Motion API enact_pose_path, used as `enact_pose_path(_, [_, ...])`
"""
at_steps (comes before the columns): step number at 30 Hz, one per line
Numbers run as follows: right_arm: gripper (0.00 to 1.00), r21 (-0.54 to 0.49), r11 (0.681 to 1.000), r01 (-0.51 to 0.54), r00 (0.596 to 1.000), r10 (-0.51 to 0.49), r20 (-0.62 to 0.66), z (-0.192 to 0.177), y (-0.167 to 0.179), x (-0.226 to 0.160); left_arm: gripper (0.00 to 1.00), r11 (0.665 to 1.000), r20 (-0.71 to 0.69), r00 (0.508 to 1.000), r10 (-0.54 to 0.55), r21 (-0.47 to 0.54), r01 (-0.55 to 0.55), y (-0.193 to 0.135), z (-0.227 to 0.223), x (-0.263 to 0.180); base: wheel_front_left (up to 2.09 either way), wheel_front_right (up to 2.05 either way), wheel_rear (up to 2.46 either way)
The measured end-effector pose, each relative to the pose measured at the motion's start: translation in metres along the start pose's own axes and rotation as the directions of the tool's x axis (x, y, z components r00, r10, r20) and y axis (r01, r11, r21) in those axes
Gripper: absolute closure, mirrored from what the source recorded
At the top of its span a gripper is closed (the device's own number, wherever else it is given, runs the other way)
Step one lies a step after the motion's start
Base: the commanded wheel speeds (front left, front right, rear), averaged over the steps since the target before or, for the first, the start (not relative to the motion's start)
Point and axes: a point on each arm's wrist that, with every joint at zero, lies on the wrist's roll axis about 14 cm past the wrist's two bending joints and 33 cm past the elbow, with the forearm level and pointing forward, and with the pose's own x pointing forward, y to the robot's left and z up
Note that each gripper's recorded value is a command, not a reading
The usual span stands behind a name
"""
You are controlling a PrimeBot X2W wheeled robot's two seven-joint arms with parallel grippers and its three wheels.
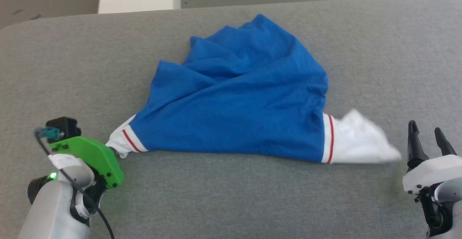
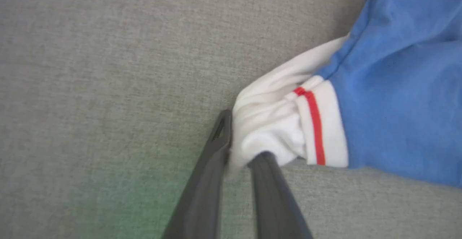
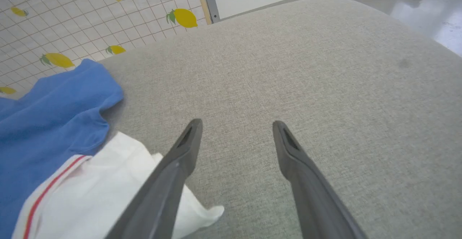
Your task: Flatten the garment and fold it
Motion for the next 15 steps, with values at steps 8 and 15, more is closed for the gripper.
enact_pose_path(8, [0.00,-0.002,0.999,-0.054,0.998,0.054,0.025,0.010,0.019,0.000,0.00,0.997,0.233,0.972,0.033,-0.071,-0.017,0.008,0.044,-0.047,0.00,0.00,0.00])
enact_pose_path(15, [0.00,-0.006,0.998,-0.063,0.998,0.063,0.015,0.007,0.023,0.002,0.00,1.000,0.149,0.988,-0.029,0.001,0.029,-0.019,0.029,-0.050,0.00,0.00,0.00])
